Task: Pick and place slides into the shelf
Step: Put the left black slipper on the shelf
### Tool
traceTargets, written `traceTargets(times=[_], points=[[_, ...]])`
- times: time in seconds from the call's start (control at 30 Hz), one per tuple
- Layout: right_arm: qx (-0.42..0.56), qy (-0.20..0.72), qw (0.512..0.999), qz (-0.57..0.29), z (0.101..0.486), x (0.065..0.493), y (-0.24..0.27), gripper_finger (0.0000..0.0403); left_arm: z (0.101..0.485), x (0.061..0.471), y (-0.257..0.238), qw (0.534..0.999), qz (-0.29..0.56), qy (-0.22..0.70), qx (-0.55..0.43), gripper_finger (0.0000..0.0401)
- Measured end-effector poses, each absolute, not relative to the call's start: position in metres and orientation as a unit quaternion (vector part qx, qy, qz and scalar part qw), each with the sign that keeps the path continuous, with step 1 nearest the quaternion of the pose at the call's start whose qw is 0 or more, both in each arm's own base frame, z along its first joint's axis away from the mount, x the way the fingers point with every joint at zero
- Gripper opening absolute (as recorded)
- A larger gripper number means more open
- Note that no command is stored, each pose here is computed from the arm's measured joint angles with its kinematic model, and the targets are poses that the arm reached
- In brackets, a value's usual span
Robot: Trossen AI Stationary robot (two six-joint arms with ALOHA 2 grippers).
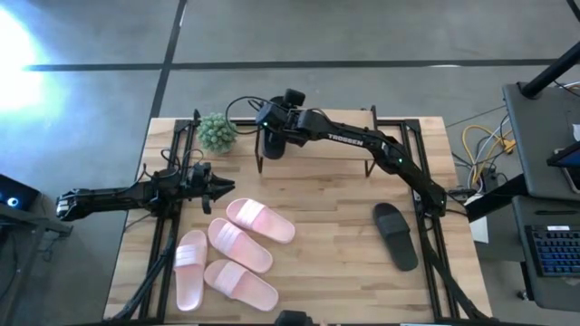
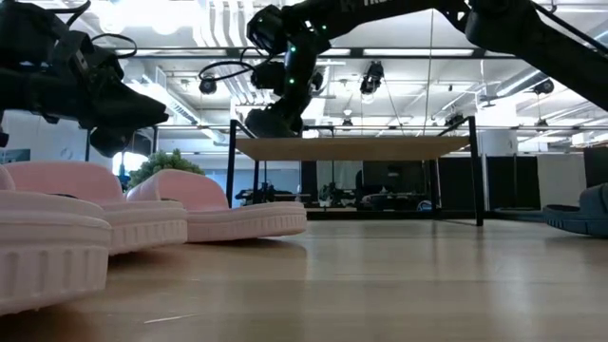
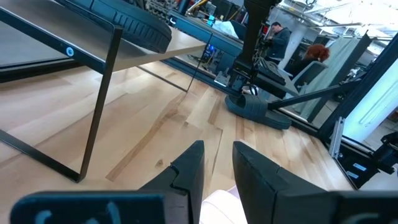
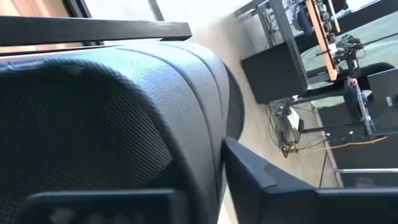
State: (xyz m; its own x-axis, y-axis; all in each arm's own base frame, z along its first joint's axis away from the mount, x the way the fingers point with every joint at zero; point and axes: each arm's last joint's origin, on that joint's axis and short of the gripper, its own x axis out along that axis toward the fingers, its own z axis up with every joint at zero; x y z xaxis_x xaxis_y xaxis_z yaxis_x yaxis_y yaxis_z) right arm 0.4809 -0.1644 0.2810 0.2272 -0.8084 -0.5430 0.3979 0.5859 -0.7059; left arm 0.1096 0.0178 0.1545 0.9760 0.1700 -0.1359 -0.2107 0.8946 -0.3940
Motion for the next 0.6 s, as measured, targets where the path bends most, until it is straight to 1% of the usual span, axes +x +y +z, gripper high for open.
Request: traceTargets(times=[0.17, 0.3, 0.47, 0.6], points=[[-0.215, 0.476, 0.754, -0.397, 0.284, 0.479, -0.162, 0.0134, 0.155, 0.110, 0.018, 0.972, 0.098, 0.049, -0.208, 0.0070], [-0.219, 0.476, 0.757, -0.391, 0.289, 0.479, -0.156, 0.0170, 0.155, 0.110, 0.018, 0.972, 0.098, 0.049, -0.208, 0.0070], [-0.212, 0.483, 0.757, -0.385, 0.306, 0.468, -0.140, 0.0191, 0.155, 0.110, 0.018, 0.972, 0.098, 0.049, -0.208, 0.0070], [-0.196, 0.485, 0.764, -0.376, 0.341, 0.443, -0.110, 0.0194, 0.155, 0.110, 0.018, 0.972, 0.098, 0.049, -0.208, 0.0070]])
